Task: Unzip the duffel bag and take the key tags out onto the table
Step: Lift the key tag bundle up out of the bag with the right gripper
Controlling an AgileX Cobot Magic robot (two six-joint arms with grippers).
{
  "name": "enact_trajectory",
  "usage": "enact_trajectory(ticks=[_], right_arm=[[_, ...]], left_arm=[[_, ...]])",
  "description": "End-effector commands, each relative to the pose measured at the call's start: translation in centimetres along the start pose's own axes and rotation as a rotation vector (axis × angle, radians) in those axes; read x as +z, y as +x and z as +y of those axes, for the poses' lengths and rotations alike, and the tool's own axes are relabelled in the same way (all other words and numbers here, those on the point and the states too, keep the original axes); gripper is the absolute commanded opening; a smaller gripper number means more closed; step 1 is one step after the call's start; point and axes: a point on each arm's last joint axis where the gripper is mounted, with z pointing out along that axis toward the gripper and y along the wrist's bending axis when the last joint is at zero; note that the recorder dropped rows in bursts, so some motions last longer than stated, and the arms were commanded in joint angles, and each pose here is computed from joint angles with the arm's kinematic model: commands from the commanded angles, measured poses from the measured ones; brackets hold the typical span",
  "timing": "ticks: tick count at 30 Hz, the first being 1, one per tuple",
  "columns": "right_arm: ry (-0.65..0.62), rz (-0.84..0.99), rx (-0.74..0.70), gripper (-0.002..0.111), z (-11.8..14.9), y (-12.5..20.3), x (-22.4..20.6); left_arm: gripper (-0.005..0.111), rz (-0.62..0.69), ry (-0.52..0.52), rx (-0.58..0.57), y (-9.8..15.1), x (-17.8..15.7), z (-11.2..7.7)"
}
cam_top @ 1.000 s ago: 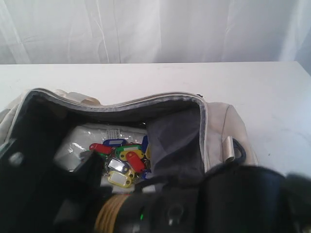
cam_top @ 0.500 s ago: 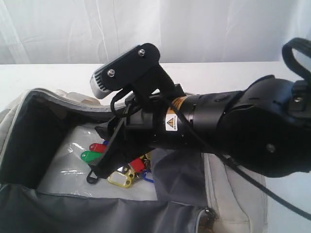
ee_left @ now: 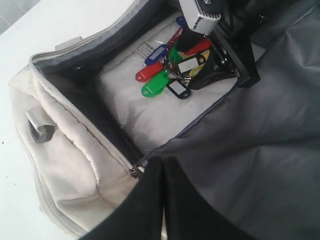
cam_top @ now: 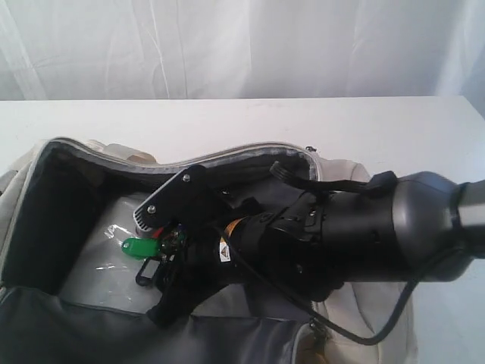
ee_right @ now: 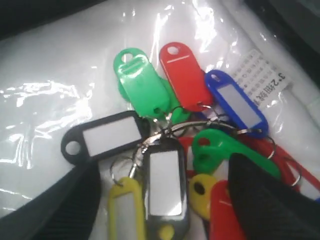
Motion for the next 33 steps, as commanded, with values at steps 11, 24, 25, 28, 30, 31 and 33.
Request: enact_trajectory(ticks=[11, 24, 25, 28, 30, 31, 33], right_arm=[[0.023, -0.118, -0.047, 0.0, -0.4, -1.6, -1.5], [0.075, -0.517, -0.057, 0.0, -0.8, -6.8, -12.1], [0.08, -0.537, -0.069, 0.0, -0.8, -7.0, -13.1], [0.1, -0.558, -0.118, 0.0, -1.0, -7.1, -15.7], [0.117, -0.52, -0.127, 0.0, -1.6, -6.6, -17.0], [0.128, -0.496, -0.13, 0.0, -2.0, -6.2, -17.7], [0.16, -0.457, -0.138, 0.0, -2.8, -5.6, -19.1]], left_arm=[[0.0, -0.001, 0.008, -0.014, 0.2, 0.0, -0.1], [0.0, 0.014, 0.013, -0.022, 0.3, 0.0, -0.2], [0.0, 0.02, 0.015, -0.022, 0.3, 0.0, -0.2], [0.0, 0.038, 0.021, -0.022, 0.5, 0.0, -0.2], [0.0, 0.049, 0.025, -0.028, 0.6, 0.0, -0.3], [0.0, 0.054, 0.027, -0.033, 0.7, 0.0, -0.3], [0.0, 0.055, 0.029, -0.037, 0.7, 0.0, -0.3]])
